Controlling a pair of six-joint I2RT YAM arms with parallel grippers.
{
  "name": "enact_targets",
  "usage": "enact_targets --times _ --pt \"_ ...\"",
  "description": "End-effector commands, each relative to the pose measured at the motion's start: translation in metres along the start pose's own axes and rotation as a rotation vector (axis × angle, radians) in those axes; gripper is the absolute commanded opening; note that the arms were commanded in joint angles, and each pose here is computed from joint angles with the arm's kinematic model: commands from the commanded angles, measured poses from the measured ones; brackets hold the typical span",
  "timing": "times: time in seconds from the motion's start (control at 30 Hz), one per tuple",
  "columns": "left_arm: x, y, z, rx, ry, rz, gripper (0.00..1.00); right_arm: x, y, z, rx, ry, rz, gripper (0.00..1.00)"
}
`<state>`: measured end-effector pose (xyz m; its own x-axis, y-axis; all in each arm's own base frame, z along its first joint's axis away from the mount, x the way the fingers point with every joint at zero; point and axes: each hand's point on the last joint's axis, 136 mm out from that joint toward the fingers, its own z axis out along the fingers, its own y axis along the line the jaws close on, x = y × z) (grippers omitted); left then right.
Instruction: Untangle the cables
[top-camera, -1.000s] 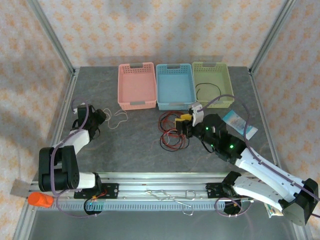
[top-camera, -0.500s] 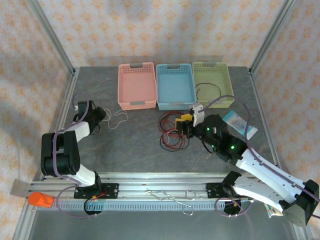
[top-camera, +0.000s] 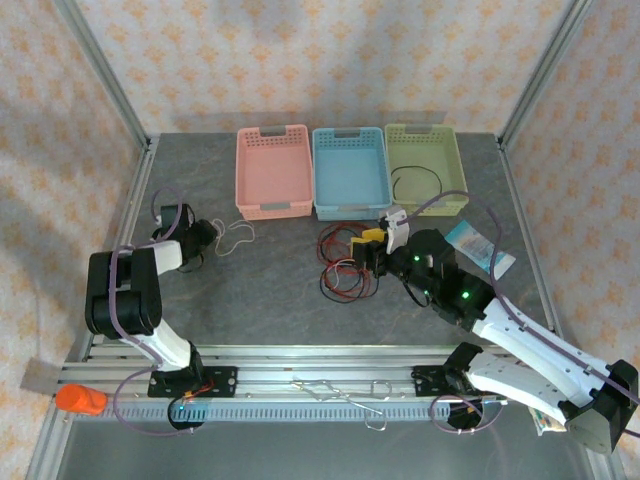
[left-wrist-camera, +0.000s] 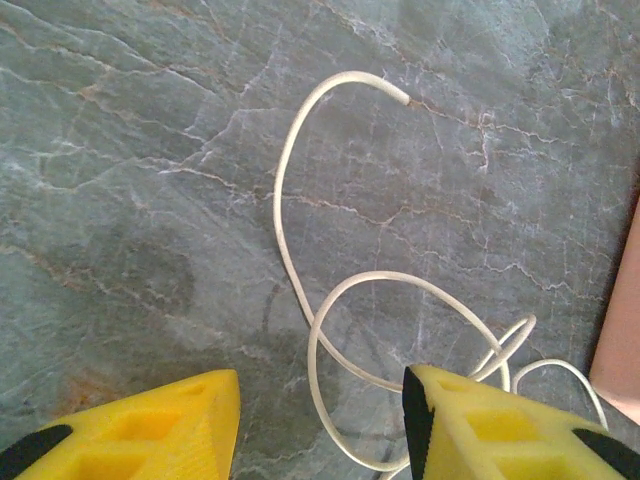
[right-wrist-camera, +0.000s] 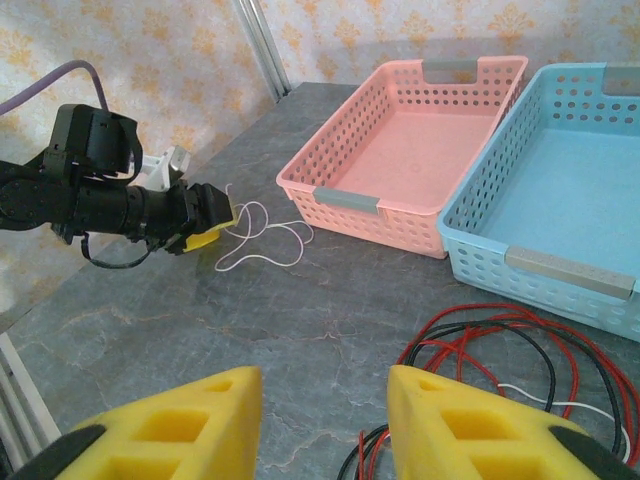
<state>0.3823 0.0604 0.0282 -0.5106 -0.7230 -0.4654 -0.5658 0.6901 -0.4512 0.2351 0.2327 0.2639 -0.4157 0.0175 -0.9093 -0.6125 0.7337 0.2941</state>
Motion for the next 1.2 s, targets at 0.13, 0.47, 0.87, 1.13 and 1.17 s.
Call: enact_targets --times 0.13,0.47,0.87,1.13,1.17 --pt "-0.012 -0.011 0.013 0.055 -0.011 -0.013 0.36 -0.002 0.005 -0.003 -0.021 -0.010 0.012 0.38" --pt "-0.033 -0.043 -0.024 0.174 -0.117 0.050 0.00 -0.013 -0.005 -0.008 0.033 -0.075 0.051 0.38" --pt "-0.029 -0.159 -0.176 0.656 -0.324 0.394 0.00 -0.041 0.005 -0.006 -0.034 -0.231 0.154 0.55" --pt "0.020 -0.220 -0.256 0.901 -0.319 0.596 0.00 -0.069 0.050 0.006 -0.238 -0.269 0.196 0.65" --pt "0.027 -0.225 -0.262 0.920 -0.318 0.610 0.00 -0.071 0.055 0.009 -0.235 -0.278 0.191 0.66"
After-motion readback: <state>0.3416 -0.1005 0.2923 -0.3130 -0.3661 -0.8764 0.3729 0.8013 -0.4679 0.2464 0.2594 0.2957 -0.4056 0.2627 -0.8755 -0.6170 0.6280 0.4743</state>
